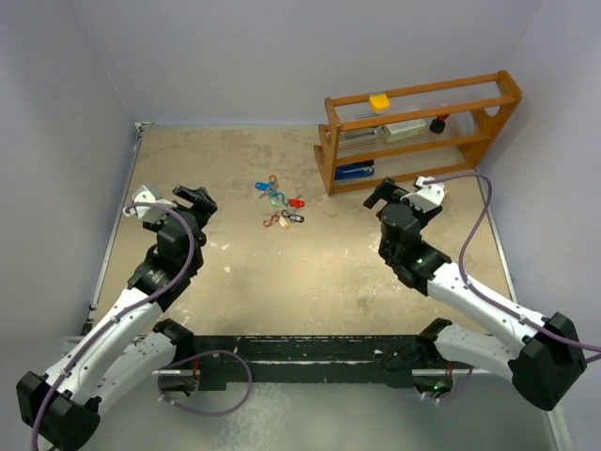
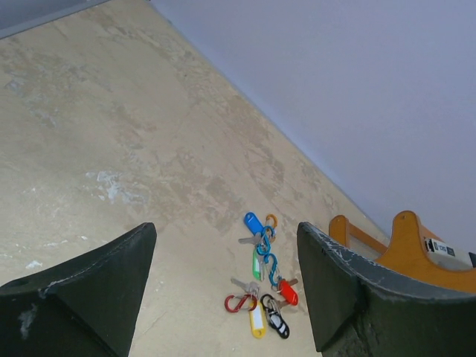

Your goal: Put the keys on the keyring

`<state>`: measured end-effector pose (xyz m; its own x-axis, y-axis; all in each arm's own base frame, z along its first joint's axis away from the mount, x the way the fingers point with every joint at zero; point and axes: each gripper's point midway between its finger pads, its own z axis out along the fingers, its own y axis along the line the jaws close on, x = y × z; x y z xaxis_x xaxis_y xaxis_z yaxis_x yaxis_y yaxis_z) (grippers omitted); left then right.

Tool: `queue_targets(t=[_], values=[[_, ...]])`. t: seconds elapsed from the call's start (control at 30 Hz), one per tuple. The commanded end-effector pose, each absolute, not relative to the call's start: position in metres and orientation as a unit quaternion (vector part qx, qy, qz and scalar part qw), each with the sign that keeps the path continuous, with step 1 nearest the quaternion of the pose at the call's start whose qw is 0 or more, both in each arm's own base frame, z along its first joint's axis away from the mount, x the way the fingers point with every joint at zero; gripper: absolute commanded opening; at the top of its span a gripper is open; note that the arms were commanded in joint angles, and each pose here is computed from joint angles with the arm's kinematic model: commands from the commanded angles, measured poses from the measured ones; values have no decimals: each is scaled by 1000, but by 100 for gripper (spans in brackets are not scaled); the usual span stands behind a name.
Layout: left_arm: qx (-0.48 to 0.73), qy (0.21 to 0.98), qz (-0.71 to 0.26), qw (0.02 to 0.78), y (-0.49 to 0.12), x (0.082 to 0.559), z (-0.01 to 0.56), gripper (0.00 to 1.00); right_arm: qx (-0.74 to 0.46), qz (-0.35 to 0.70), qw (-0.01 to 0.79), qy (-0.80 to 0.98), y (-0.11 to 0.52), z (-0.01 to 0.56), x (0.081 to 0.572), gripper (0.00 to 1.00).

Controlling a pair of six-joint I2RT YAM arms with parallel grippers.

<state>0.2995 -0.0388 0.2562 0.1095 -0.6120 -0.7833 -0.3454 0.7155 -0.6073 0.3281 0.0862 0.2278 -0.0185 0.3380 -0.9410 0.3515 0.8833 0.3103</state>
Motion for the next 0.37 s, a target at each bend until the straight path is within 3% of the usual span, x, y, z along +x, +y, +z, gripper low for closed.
queue_targets(t=[0.0,0.33], values=[[-366,647,-127,657,-42,302,260,74,248,14,689,681,81,248,328,100],[-353,653,-149,654,-53,306,262,74,227,34,683,693,91,252,328,100]])
